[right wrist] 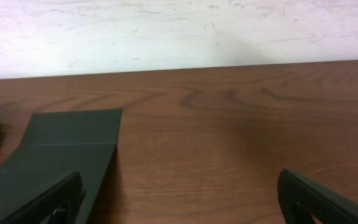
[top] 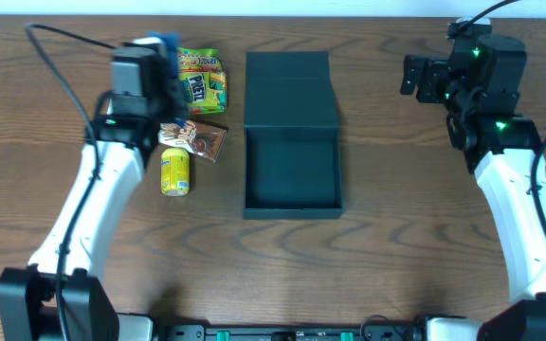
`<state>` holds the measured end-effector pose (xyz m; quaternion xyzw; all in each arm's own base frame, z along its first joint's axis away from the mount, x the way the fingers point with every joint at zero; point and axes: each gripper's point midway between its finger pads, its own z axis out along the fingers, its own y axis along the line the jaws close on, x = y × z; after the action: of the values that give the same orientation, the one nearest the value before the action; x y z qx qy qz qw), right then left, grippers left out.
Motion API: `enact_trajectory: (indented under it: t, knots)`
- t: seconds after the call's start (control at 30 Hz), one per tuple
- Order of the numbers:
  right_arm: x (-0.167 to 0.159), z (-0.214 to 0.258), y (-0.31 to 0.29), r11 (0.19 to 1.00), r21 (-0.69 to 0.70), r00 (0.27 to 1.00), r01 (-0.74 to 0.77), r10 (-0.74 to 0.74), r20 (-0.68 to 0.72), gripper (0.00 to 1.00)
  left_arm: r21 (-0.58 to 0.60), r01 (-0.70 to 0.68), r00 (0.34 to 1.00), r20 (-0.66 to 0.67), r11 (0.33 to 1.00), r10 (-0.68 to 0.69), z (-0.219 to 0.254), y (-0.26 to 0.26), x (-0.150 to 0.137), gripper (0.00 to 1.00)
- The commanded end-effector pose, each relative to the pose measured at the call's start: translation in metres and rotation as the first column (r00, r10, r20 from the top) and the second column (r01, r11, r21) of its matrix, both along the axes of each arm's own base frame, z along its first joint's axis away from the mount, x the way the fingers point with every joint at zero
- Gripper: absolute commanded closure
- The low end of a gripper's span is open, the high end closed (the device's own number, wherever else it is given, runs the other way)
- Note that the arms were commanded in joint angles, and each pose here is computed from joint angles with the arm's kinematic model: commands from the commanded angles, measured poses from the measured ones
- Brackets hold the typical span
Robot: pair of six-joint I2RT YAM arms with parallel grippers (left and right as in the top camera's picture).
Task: Pack container
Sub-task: 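Carry the blue biscuit pack into the box and release it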
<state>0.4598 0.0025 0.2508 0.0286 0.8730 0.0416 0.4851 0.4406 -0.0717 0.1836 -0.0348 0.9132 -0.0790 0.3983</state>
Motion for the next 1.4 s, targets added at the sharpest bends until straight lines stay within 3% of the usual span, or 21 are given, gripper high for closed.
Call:
enact_trajectory:
  t: [0.0,0.13,0.3,0.53,0.73,0.93,1.03,1.07,1.13,1.2,1.27,1.37]
  knots:
    - [0.000,0.001,0.002,0.999,-0.017,0.999,-0.037,0.037,0.001,0.01,-0.065,0.038,0.999,-0.009,0.997,-0.038,0.008,-0.043,-0.011,0.94]
    - [-0.001,0.000,0.002,0.998,-0.041,0.999,-0.052,0.052,-0.003,0.01,-0.117,0.083,0.995,-0.043,0.990,-0.088,0.004,-0.099,-0.033,0.94]
    - [-0.001,0.000,0.002,0.997,-0.056,0.998,-0.062,0.062,-0.003,0.01,-0.157,-0.053,0.985,-0.171,0.986,0.025,-0.016,-0.129,-0.072,0.94]
    - [-0.001,0.000,0.002,0.997,-0.055,0.998,-0.062,0.061,-0.005,0.01,-0.095,0.003,0.969,-0.245,0.995,-0.027,-0.048,-0.168,-0.102,0.94]
    - [-0.007,-0.007,0.011,0.995,-0.017,0.994,-0.101,0.100,-0.040,0.01,-0.011,-0.060,0.933,-0.356,0.998,0.053,-0.087,-0.160,-0.117,0.94]
    - [-0.019,-0.023,0.014,0.994,0.001,0.987,-0.113,0.113,-0.118,0.01,0.056,-0.074,0.929,-0.360,0.996,0.089,-0.091,-0.148,-0.121,0.94]
    - [-0.025,-0.030,0.014,0.993,0.006,0.981,-0.114,0.113,-0.156,0.01,0.089,-0.016,0.931,-0.361,0.996,0.048,-0.093,-0.147,-0.122,0.94]
    - [-0.026,-0.031,0.014,0.993,0.007,0.981,-0.114,0.114,-0.160,0.01,0.090,-0.012,0.931,-0.364,0.996,0.044,-0.093,-0.147,-0.122,0.90]
    - [-0.027,-0.032,0.014,0.993,0.007,0.980,-0.114,0.113,-0.166,0.01,0.086,-0.010,0.929,-0.367,0.996,0.041,-0.093,-0.148,-0.122,0.63]
    - [-0.027,-0.032,0.014,0.993,0.007,0.980,-0.114,0.113,-0.166,0.01,0.089,0.003,0.932,-0.361,0.996,0.029,-0.093,-0.149,-0.121,0.65]
    - [-0.026,-0.031,0.014,0.993,0.007,0.980,-0.114,0.113,-0.165,0.01,0.088,0.012,0.935,-0.354,0.996,0.020,-0.091,-0.150,-0.120,0.38]
    - [-0.026,-0.031,0.014,0.993,0.007,0.980,-0.114,0.113,-0.165,0.01,0.083,0.011,0.937,-0.348,0.997,0.018,-0.090,-0.151,-0.119,0.27]
